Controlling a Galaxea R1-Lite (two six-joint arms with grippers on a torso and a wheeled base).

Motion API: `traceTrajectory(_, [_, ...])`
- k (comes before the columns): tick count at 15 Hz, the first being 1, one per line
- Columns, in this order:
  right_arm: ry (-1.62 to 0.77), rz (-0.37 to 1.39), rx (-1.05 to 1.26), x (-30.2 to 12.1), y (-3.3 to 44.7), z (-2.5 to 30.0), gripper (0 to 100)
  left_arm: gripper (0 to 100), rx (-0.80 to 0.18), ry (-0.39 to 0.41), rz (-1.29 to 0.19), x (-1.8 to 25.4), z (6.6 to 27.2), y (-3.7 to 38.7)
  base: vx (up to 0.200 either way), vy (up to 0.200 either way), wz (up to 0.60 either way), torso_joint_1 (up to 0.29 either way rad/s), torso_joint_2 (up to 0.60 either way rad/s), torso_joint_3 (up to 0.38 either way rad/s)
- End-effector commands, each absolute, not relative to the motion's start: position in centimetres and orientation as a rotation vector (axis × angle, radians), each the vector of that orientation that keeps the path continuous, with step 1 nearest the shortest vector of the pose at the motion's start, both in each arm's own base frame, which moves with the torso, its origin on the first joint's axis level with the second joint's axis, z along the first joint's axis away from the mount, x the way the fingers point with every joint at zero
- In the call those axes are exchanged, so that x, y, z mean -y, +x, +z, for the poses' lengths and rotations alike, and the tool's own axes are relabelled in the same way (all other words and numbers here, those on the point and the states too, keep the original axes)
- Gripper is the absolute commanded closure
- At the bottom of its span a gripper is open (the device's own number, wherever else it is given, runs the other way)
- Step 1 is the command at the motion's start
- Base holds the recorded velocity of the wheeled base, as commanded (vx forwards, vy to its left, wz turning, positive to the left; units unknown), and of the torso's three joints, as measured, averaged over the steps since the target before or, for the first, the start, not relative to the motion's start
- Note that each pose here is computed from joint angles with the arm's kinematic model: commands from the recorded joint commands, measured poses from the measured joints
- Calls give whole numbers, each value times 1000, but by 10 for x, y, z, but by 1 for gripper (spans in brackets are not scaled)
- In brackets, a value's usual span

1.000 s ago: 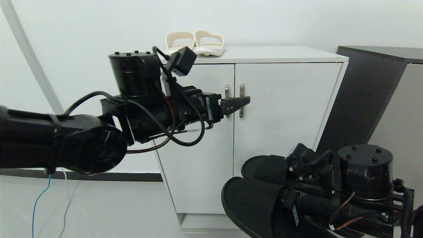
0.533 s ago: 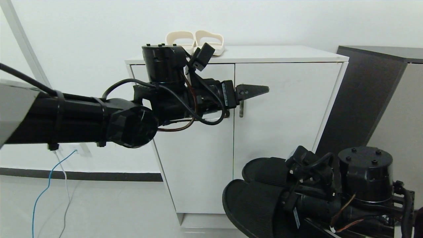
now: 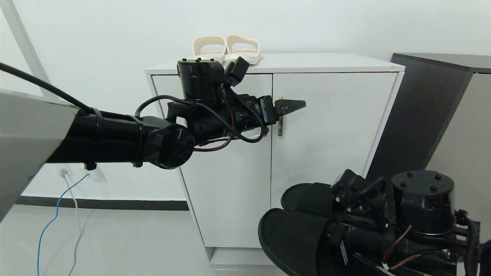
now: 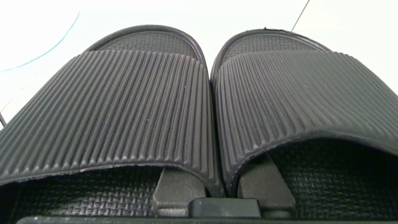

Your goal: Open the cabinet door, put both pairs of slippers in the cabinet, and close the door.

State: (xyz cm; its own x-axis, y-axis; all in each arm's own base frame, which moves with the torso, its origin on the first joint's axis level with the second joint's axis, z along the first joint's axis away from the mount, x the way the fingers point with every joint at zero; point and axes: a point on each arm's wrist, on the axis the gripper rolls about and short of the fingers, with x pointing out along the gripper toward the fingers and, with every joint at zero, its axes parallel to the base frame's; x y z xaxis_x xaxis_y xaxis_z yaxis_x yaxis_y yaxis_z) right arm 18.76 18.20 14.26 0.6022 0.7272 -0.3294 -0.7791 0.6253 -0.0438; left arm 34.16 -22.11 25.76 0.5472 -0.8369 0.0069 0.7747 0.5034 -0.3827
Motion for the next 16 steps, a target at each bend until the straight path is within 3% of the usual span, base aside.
traceTrajectory(1, [-193,879,-301,-183,188,141,100,0,-190,-364,-965,223,254,346,0,0,0,0,0,0])
traceTrajectory(11, [-200,879,-306,-182,188,139,100,0,-180,-368,-954,241,250,372,0,0,0,0,0,0])
traceTrajectory(12, [-200,879,-306,-182,187,139,100,100,-183,-368,-952,241,249,372,0,0,0,0,0,0])
traceTrajectory(16, [-200,919,-320,-181,184,136,100,100,-197,-369,-946,236,250,362,0,0,0,0,0,0])
